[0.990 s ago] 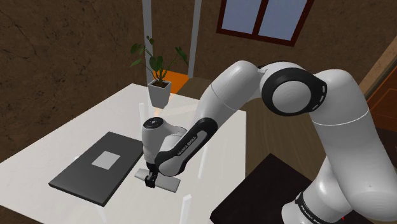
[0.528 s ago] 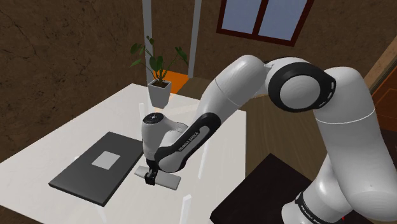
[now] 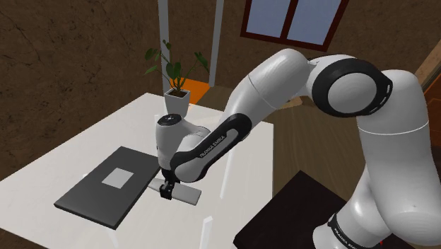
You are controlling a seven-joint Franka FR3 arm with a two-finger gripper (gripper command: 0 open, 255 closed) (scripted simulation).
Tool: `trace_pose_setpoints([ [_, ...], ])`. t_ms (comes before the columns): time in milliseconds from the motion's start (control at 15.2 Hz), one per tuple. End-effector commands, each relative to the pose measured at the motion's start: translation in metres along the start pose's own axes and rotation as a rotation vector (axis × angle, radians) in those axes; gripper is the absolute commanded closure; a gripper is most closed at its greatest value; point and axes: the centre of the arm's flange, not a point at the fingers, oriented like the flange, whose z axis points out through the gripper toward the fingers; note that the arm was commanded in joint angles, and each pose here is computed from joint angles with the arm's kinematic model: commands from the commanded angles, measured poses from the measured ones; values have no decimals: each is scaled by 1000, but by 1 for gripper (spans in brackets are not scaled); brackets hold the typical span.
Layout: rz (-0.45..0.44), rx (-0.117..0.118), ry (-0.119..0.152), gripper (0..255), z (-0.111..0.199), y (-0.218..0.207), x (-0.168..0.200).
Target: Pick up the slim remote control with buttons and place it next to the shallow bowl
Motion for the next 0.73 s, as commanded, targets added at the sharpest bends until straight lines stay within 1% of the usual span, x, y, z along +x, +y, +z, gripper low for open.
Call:
trace_pose_setpoints([
  [0,0,0,0,255,-11,0,-1],
  [660,0,0,0,255,-63,1,-1],
])
